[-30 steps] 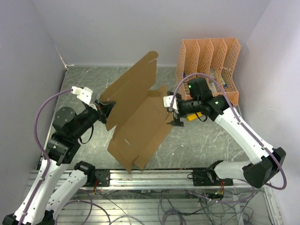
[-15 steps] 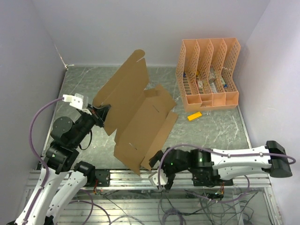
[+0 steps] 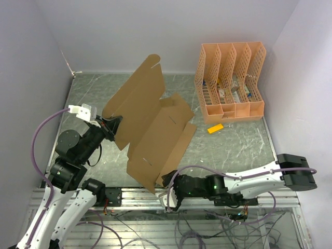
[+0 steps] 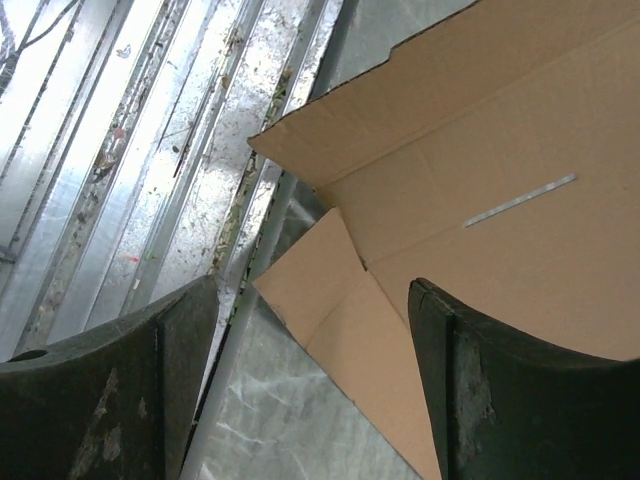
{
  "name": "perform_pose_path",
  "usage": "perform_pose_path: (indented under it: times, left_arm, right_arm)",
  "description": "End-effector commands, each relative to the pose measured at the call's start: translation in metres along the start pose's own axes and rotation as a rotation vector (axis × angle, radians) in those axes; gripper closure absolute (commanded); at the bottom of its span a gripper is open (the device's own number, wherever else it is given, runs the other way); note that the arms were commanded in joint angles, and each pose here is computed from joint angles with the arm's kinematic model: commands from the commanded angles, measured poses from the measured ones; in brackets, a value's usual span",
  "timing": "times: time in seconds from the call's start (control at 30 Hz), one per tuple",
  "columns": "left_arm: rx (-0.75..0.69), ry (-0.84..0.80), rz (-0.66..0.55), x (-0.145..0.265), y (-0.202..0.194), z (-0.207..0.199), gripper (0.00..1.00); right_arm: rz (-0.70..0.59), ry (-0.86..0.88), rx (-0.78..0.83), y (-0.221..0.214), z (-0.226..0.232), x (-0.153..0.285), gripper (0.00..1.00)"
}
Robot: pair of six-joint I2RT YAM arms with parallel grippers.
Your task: Fold the paper box
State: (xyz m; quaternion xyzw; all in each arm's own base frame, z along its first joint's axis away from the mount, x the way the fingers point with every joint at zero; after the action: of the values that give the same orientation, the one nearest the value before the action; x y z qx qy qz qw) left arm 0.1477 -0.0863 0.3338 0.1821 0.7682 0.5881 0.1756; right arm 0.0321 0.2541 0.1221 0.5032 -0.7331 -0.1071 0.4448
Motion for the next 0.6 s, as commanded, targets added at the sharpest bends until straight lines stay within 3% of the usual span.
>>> perform_pose_path:
  times: [0.0,0.57]
  left_arm:
    - [0.0,-0.034,-0.09,0.005,0.019,-0.008,0.93]
    - [0.019,-0.063,-0.117,0.016,0.024,-0.013,0.93]
  right_arm:
    - [0.011,-0.036,-0.067,0.0,0.003,-0.012,0.25]
    - [0.074,-0.087,-0.075,-0.02,0.012,-0.027,0.3]
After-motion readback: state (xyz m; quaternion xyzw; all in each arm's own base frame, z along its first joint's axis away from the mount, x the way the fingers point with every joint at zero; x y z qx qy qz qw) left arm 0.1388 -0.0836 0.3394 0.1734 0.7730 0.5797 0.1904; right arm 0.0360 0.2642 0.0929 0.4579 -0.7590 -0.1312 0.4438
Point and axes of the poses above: each gripper's point midway between its finger pads, its own x axis back along the fingers, its own z axis along the line the jaws close on, y = z × x, the point moved 8 cm from there along x, back along the fingers, and after that the axes turned 2 degrees about -x, right-handed, at the moved point
